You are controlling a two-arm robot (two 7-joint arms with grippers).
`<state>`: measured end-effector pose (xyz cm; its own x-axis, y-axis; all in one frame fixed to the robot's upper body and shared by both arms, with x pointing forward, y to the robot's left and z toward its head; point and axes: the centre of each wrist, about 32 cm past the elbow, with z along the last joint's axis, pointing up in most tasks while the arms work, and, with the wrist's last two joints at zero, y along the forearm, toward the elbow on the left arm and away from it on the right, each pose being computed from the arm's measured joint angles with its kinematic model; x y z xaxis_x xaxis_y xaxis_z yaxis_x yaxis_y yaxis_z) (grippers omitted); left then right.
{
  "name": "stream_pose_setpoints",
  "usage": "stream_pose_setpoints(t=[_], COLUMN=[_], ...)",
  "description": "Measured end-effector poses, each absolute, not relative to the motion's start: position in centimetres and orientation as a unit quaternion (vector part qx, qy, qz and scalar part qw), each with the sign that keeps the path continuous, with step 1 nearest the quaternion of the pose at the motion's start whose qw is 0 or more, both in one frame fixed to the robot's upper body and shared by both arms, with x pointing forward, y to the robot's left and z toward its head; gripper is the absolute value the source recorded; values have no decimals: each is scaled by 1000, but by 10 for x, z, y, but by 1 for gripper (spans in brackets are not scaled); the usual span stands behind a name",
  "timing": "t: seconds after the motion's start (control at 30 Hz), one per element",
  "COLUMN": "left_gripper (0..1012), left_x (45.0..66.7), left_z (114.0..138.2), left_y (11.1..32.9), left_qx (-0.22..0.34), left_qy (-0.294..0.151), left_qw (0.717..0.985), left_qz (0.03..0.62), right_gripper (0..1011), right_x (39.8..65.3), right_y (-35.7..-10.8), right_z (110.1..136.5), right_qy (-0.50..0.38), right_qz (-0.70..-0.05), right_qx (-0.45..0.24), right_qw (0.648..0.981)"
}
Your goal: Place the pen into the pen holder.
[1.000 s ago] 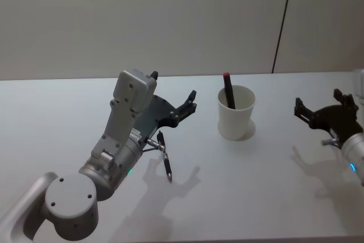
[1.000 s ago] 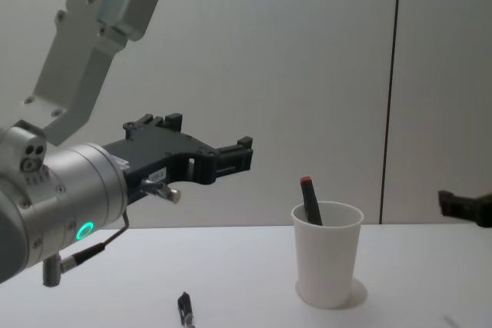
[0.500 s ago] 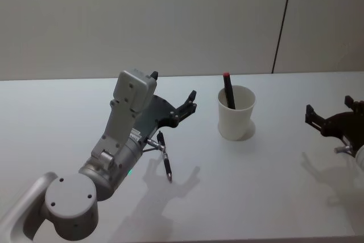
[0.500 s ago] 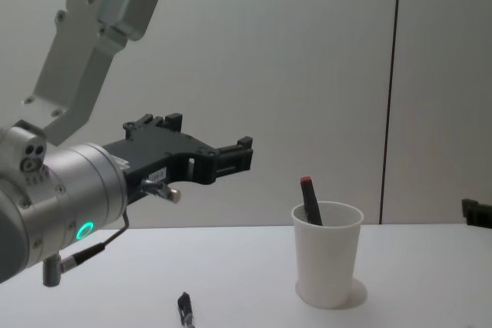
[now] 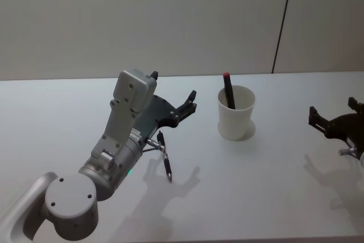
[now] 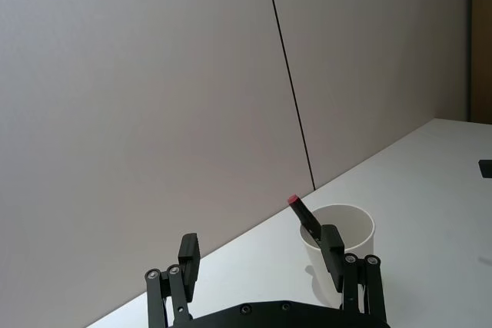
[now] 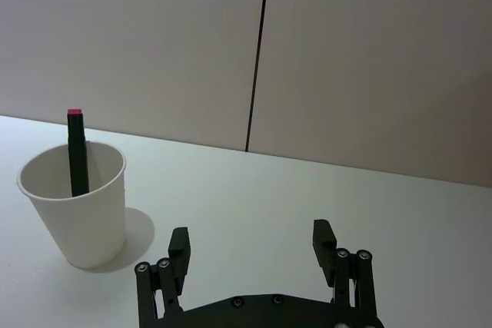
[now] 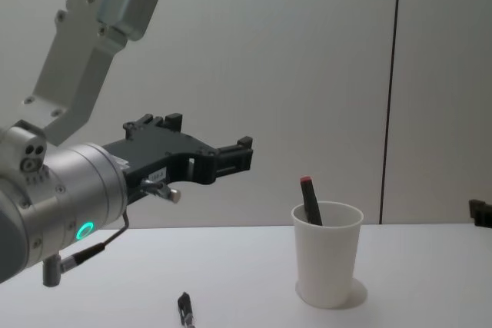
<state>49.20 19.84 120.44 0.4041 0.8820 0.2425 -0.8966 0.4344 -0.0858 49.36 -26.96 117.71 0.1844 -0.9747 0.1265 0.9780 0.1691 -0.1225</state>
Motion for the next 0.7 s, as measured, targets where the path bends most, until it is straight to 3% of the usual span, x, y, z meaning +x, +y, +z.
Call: stream_pose_setpoints(t=[0.7], left_gripper=[1004], left_x=[492], left_z=[1204], left_y=[198], left_qx=[29], left_qy=[-126], left_qw=[837], left_qz=[531], right_gripper=[1002], right_x=[491], right_y=[-271], right_z=[1178], right_qy=[-9], right_qz=[-638], right_qx=[-88], right_qw=[765])
